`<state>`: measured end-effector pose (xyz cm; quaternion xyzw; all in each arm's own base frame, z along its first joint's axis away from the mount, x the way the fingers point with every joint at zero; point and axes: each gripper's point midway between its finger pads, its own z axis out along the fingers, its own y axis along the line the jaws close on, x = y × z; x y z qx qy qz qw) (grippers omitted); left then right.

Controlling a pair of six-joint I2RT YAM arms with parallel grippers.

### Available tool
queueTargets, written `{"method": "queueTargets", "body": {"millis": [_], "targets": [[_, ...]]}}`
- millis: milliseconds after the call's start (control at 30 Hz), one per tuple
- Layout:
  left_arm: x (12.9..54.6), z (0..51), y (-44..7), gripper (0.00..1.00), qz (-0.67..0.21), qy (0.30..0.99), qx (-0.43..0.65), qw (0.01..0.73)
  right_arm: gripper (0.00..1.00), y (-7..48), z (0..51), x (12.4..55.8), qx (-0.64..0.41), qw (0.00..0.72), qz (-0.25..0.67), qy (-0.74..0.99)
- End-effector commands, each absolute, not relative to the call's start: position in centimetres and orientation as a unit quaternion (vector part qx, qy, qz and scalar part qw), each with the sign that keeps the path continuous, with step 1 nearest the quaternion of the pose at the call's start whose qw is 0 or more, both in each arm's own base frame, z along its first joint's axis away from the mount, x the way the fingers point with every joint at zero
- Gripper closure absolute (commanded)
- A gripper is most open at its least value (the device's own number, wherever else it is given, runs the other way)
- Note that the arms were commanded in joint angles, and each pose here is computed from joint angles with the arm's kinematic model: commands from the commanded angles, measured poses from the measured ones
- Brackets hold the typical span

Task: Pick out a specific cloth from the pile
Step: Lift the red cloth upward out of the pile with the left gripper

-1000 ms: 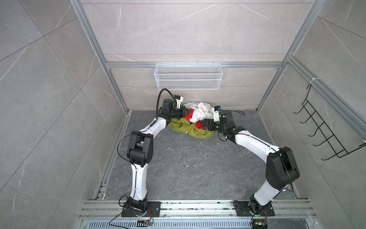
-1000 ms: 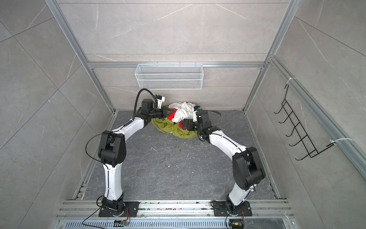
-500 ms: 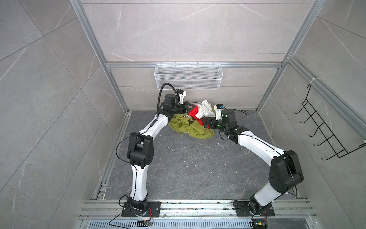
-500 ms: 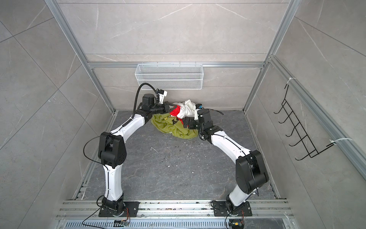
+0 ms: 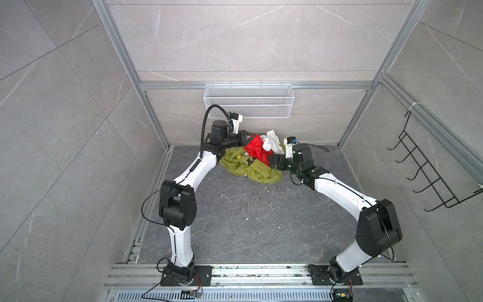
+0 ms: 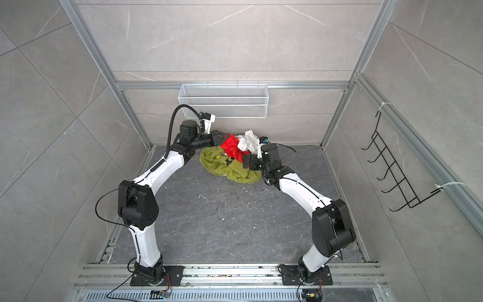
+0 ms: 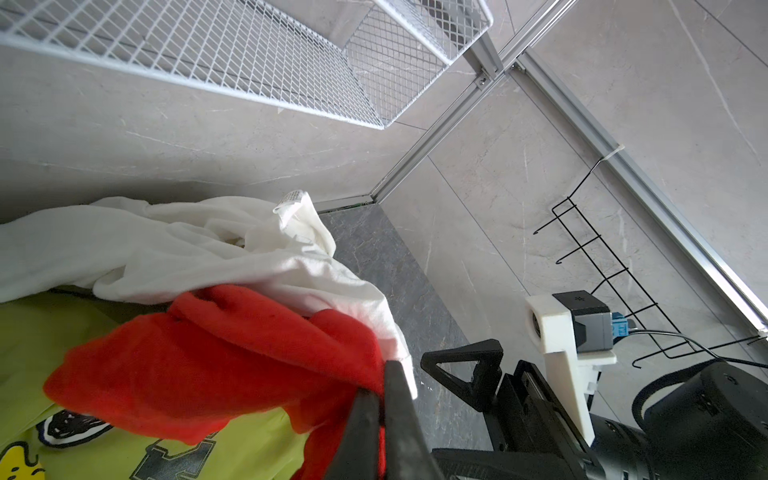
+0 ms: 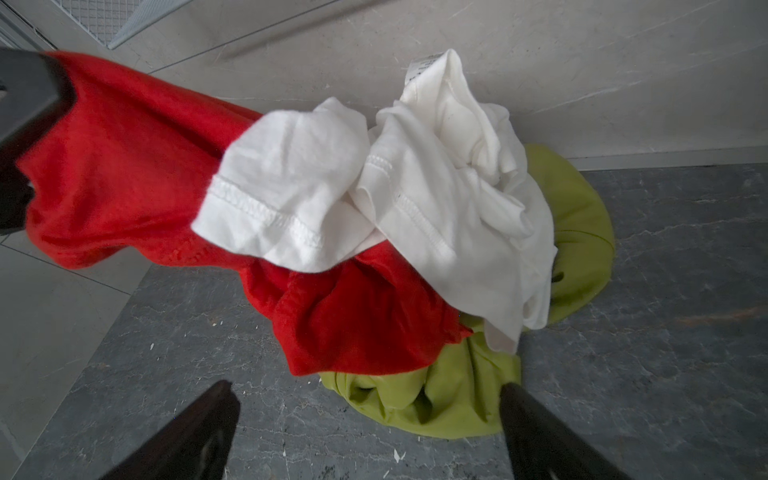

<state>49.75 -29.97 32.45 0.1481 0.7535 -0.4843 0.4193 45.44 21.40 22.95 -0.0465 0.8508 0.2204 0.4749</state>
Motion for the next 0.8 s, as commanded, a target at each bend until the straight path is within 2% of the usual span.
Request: {"method": "queueTargets", "body": {"millis": [0, 767], "targets": [[48.1, 39.0, -29.0, 1.00, -0.480, 0.699, 0.183, 0.497, 0.00, 21.1, 23.4, 44.7, -0.048, 0.477, 0.215, 0.851], [46.7, 40.9, -26.4, 1.00, -0.462, 0.690, 0.176, 0.529, 0.00, 21.3, 24.8, 44.2, -0.058, 0.486, 0.223, 0.843]]}}
